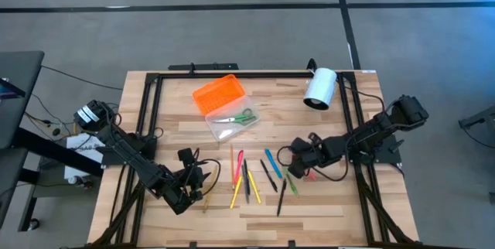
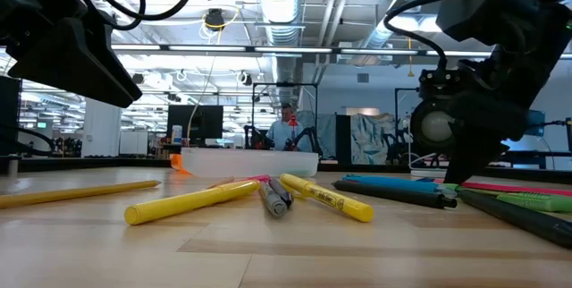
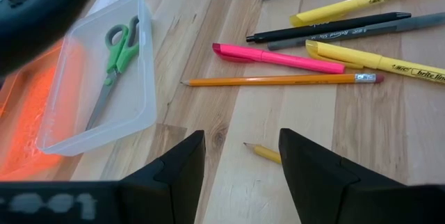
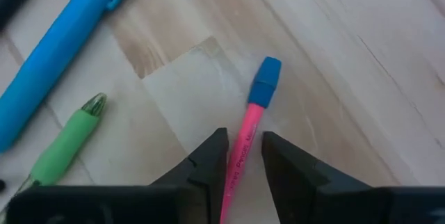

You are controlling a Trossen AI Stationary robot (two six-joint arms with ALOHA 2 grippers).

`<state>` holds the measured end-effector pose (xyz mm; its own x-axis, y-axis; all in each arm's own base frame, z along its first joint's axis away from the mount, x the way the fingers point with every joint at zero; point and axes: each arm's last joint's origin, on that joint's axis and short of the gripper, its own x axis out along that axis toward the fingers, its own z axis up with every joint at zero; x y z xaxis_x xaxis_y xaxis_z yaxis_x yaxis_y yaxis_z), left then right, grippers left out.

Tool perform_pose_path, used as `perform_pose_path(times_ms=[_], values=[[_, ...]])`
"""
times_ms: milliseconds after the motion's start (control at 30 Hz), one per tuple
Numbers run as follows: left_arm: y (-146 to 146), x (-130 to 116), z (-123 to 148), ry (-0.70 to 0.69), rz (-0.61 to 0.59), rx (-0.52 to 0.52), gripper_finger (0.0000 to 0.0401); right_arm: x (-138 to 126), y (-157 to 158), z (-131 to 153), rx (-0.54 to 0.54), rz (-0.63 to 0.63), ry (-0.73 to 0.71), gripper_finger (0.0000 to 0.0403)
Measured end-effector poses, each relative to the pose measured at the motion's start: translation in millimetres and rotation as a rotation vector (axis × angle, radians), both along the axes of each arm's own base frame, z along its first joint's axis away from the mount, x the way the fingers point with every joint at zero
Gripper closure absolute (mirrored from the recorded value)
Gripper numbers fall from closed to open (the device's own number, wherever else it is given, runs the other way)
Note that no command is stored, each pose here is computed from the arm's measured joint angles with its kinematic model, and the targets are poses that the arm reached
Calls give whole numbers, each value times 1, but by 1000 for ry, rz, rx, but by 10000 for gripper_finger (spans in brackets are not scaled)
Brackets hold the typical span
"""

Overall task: Pick & place school supplies into a supply box
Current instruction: Put the pink pencil into the supply box

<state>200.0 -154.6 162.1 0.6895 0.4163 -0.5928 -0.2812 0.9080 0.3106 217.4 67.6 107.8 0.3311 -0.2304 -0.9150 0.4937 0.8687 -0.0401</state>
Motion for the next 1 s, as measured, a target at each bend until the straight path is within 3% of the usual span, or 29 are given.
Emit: perform_pose_path(times_ms=[433, 733, 1000], values=[[0, 0, 0, -1, 0, 2, 225, 4, -11, 1, 30, 34, 29, 312], [0, 0, 0, 0, 1, 3, 225, 5, -10, 2, 11, 125, 33, 393], [0, 0, 0, 1, 0, 4, 225, 5, -2, 2, -64, 260, 32, 392]])
